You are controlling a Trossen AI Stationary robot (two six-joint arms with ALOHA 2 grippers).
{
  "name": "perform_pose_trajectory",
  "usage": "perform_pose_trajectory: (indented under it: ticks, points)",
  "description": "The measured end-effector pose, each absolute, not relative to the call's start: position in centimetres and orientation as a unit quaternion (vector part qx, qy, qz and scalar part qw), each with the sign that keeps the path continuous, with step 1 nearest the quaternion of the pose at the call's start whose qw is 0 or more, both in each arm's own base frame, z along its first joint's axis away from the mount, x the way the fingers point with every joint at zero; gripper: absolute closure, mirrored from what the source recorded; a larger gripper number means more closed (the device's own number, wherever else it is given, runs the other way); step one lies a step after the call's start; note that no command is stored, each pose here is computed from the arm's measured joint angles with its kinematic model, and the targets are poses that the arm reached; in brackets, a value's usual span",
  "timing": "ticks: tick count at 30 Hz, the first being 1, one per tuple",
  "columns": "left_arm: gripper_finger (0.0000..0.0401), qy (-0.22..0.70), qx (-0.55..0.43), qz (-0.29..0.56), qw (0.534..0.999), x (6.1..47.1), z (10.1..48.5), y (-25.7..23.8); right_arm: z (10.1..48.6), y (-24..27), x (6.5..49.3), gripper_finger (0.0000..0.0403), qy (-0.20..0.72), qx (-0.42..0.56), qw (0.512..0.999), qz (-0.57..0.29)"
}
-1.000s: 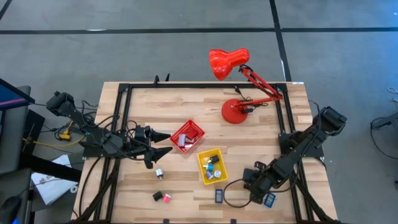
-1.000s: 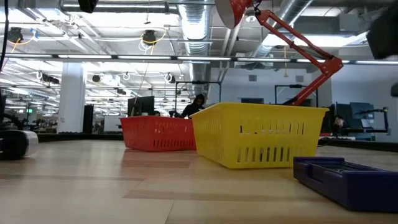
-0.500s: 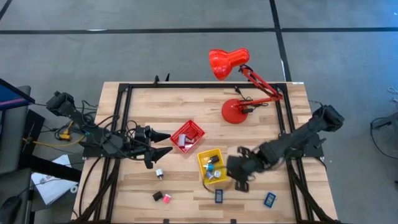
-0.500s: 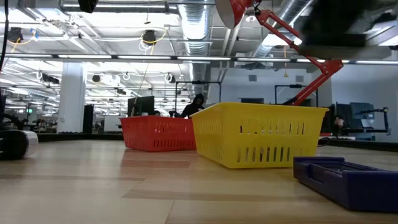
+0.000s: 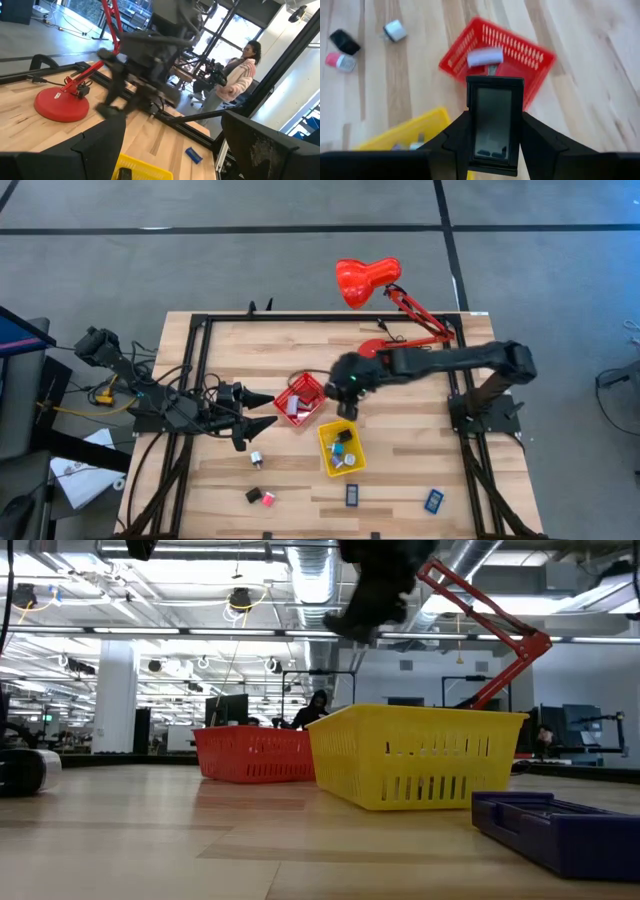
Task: Pick & Place Office items
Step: Put the black digital clock into the red basket
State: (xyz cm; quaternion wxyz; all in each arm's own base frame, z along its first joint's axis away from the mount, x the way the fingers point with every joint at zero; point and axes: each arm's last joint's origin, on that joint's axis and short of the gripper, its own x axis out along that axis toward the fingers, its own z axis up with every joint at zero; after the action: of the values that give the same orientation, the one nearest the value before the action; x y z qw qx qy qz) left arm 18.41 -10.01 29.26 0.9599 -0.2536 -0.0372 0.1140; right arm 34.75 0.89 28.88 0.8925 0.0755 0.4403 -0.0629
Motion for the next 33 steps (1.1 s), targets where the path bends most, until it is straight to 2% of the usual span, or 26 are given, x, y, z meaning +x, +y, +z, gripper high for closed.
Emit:
perform_pose_trajectory:
  ticks: [5,16,25,33]
  points:
    - [0.0077,-0.037,-0.253,0.114,0.960,18.4,29.3,-10.0,28.2,0.1,38.8,0.0272,0.449,0.057,0.891,-0.025]
    - [0.0077,-0.037,-0.255,0.114,0.960,18.4,29.3,-10.0,22.3,-2.0,45.7,0.0272,0.482,0.047,0.875,0.016]
    - [0.0077,-0.038,-0.259,0.114,0.958,18.4,29.3,-10.0,19.5,-3.8,47.2,0.0261,0.518,0.065,0.852,0.015]
    - [0.0077,-0.038,-0.259,0.114,0.958,18.4,29.3,-10.0,19.9,-3.6,46.7,0.0211,0.532,0.066,0.844,0.018]
